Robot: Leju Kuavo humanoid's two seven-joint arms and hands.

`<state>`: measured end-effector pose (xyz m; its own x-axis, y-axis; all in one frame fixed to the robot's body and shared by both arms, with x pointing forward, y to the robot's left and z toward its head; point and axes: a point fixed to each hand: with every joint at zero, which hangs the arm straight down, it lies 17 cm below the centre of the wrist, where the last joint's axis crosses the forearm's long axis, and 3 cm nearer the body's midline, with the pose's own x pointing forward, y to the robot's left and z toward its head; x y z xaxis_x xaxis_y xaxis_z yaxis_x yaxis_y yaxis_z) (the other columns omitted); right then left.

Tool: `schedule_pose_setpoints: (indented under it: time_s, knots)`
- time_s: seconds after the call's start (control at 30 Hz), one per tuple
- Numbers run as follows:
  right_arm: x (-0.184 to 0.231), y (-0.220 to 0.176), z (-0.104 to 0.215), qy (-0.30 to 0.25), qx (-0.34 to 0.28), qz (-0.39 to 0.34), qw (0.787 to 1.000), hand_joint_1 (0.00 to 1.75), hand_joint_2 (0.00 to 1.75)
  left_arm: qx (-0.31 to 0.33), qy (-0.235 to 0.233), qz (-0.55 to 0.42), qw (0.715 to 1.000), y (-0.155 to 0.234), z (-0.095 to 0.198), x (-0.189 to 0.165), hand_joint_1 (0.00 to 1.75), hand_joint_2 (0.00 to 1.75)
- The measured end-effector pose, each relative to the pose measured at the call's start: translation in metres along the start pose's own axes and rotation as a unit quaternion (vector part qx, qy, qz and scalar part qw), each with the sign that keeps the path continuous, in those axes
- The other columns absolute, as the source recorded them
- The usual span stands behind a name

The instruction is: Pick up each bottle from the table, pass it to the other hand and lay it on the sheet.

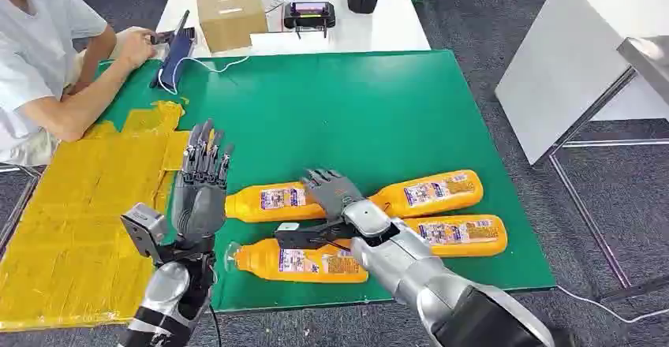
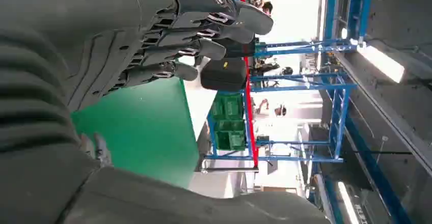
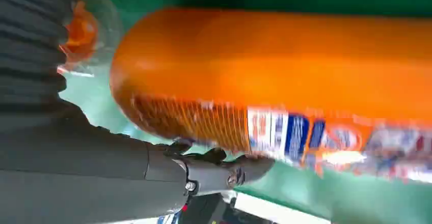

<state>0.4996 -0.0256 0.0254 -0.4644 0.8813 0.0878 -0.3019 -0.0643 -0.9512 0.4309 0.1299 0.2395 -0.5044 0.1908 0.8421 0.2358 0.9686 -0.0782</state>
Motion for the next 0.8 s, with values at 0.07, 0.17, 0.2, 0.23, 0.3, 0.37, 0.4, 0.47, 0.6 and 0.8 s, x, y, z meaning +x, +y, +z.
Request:
schedule_pose_setpoints:
  time_s: [0.07, 0.17, 0.2, 0.23, 0.3, 0.37, 0.4, 0.47, 0.6, 0.8]
  knots:
    - [-0.001, 0.002, 0.000, 0.001, 0.003, 0.001, 1.000, 0.00, 1.75, -0.001, 0.000, 0.001, 1.000, -0.001, 0.000, 0.000, 0.00, 1.75]
    - [-0.002, 0.004, 0.001, 0.003, 0.006, 0.002, 1.000, 0.00, 1.75, 0.000, -0.001, 0.001, 1.000, -0.002, 0.000, 0.000, 0.00, 1.75]
    - [-0.003, 0.006, 0.001, 0.004, 0.010, 0.002, 1.000, 0.00, 1.75, 0.001, -0.003, -0.002, 1.000, -0.002, 0.000, 0.001, 0.00, 1.75]
    - [-0.004, 0.008, 0.001, 0.006, 0.014, 0.004, 1.000, 0.00, 1.75, 0.000, -0.006, -0.004, 1.000, -0.003, 0.000, 0.002, 0.00, 1.75]
    - [-0.007, 0.012, 0.002, 0.010, 0.023, 0.007, 1.000, 0.28, 1.75, -0.001, -0.010, -0.007, 1.000, -0.005, 0.000, 0.004, 0.00, 1.75]
    - [-0.009, 0.015, 0.003, 0.014, 0.030, 0.010, 0.999, 0.96, 1.75, -0.003, -0.013, -0.006, 1.000, -0.007, -0.001, 0.006, 0.00, 1.75]
    - [-0.011, 0.017, 0.004, 0.016, 0.033, 0.012, 0.999, 1.33, 1.75, -0.004, -0.015, -0.006, 1.000, -0.008, -0.001, 0.007, 0.00, 1.75]
    - [-0.013, 0.019, 0.004, 0.021, 0.038, 0.016, 0.999, 1.43, 1.75, -0.007, -0.017, -0.005, 1.000, -0.011, -0.001, 0.009, 0.00, 1.75]
    - [-0.017, 0.019, 0.004, 0.028, 0.039, 0.025, 0.999, 1.66, 1.75, -0.010, -0.019, -0.003, 1.000, -0.014, -0.001, 0.010, 0.00, 1.75]
    - [-0.022, 0.014, 0.004, 0.032, 0.020, 0.029, 0.999, 1.73, 1.75, -0.012, -0.019, -0.002, 1.000, -0.016, -0.001, 0.011, 0.00, 1.75]
